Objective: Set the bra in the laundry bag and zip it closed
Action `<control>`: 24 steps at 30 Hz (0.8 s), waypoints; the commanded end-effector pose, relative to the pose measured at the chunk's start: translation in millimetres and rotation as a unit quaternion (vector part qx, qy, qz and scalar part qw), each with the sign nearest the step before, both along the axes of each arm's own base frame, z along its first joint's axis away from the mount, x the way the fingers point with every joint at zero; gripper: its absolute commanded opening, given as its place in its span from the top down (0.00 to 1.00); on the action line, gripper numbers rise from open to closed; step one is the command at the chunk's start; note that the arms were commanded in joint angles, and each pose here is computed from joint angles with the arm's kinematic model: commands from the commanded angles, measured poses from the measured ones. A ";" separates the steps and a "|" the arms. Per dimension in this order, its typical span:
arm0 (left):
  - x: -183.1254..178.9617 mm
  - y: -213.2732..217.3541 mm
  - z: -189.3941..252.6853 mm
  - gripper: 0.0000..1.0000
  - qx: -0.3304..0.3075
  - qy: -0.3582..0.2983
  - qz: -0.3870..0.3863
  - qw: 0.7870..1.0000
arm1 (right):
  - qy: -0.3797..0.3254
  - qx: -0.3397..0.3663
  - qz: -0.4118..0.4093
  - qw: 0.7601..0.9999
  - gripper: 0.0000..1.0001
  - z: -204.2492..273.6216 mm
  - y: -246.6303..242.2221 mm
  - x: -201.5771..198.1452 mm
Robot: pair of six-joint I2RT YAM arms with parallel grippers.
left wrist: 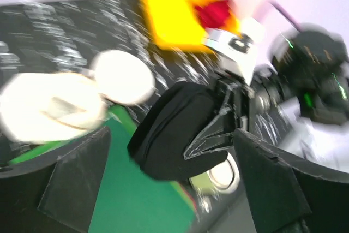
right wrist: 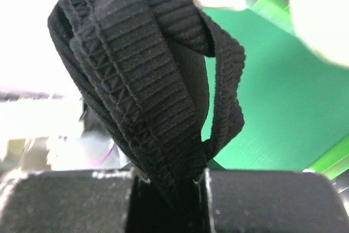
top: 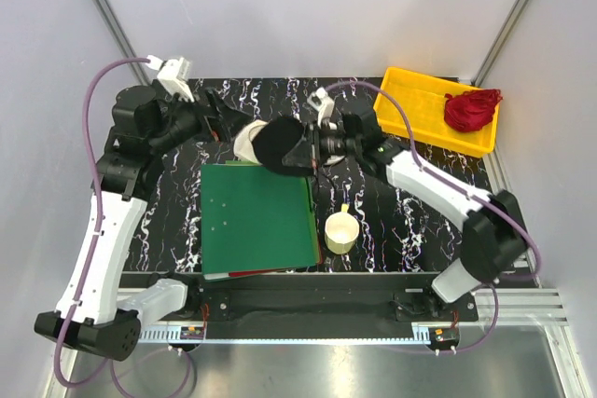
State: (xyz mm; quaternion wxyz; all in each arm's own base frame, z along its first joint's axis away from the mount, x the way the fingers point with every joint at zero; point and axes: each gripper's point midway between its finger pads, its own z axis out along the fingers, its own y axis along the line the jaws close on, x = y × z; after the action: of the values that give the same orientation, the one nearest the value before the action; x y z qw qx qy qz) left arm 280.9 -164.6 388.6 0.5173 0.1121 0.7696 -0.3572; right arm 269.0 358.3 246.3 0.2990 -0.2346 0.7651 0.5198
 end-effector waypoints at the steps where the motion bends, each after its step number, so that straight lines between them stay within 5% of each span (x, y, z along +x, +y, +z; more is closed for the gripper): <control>1: 63.4 45.5 -9.1 0.12 -0.025 0.010 0.185 0.982 | -0.101 0.028 -0.130 0.986 1.00 45.2 7.7 97.3; 7: 143.1 56.3 -118.6 0.31 -0.042 0.168 0.212 0.962 | -0.129 0.078 -0.302 0.941 1.00 46.8 1.1 190.8; 15: 244.4 49.5 -198.0 0.32 -0.061 0.258 0.175 0.948 | -0.094 0.173 -0.417 0.887 1.00 26.5 -2.3 269.5; 24: 256.0 45.3 -263.3 0.38 -0.047 0.340 0.165 0.925 | -0.087 0.217 -0.416 0.879 1.00 -11.6 24.7 311.8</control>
State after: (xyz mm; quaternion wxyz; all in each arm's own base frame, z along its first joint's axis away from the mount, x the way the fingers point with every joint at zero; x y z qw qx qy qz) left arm 529.0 -109.2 111.8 0.2779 -0.1861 0.8964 -0.2908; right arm 563.8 378.1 202.7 0.5595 0.1118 0.6903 0.4448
